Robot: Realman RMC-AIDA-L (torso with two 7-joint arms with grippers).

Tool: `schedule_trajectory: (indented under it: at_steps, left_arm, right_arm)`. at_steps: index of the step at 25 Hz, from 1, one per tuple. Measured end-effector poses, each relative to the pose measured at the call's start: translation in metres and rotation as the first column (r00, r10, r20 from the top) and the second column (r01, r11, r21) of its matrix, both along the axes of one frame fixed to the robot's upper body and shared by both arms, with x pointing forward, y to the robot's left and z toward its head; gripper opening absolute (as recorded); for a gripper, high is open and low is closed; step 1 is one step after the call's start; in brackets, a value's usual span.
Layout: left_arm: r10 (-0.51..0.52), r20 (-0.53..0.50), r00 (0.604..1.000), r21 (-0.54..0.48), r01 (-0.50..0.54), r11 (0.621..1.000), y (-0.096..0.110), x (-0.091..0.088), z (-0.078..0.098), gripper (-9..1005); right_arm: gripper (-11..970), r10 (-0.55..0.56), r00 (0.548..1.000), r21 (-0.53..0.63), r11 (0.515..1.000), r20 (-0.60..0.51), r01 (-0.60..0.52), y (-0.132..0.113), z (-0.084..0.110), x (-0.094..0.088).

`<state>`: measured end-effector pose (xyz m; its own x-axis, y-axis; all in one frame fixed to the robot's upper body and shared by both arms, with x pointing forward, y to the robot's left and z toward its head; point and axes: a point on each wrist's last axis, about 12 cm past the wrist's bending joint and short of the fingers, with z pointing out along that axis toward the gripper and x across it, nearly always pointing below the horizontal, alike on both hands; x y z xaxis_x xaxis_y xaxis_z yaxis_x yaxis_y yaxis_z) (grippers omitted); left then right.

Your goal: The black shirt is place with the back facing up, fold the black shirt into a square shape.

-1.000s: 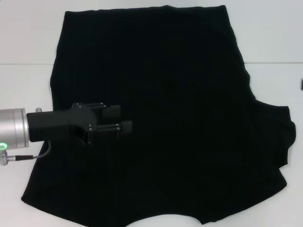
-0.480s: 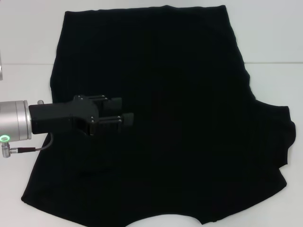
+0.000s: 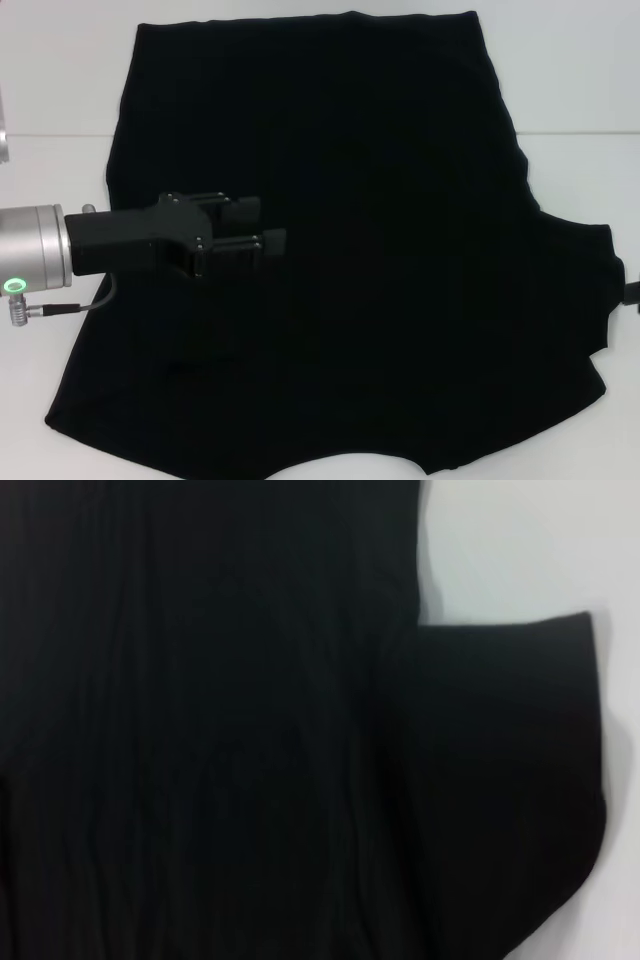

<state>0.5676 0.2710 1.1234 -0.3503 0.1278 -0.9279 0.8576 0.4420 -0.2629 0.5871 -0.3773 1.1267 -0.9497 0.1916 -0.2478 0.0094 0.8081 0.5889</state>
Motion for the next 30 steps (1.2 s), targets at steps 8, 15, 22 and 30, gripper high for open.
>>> schedule_trajectory:
  at_steps: [8,15,22,30]
  left_arm:
    - [0.003,0.009,1.0,-0.015,-0.003,1.0,-0.001,0.001,0.002,662]
    - [0.013,0.014,1.0,-0.031,-0.012,0.999,0.0,0.001,0.003,662]
    - [0.015,0.016,1.0,-0.037,-0.014,0.999,0.0,0.001,0.003,662]
    - [0.021,0.024,1.0,-0.046,-0.019,0.999,0.001,0.001,0.005,662]
  right_arm:
    - [308,0.005,1.0,-0.012,1.0,-0.013,-0.005,0.009,-0.012,-0.001]
    - [294,-0.012,1.0,-0.027,1.0,-0.01,0.011,0.01,-0.016,0.0]
    - [280,-0.02,1.0,-0.025,1.0,-0.015,0.019,0.014,-0.025,-0.001]
    - [264,-0.033,0.999,-0.028,0.999,-0.01,0.032,0.016,-0.028,0.0]
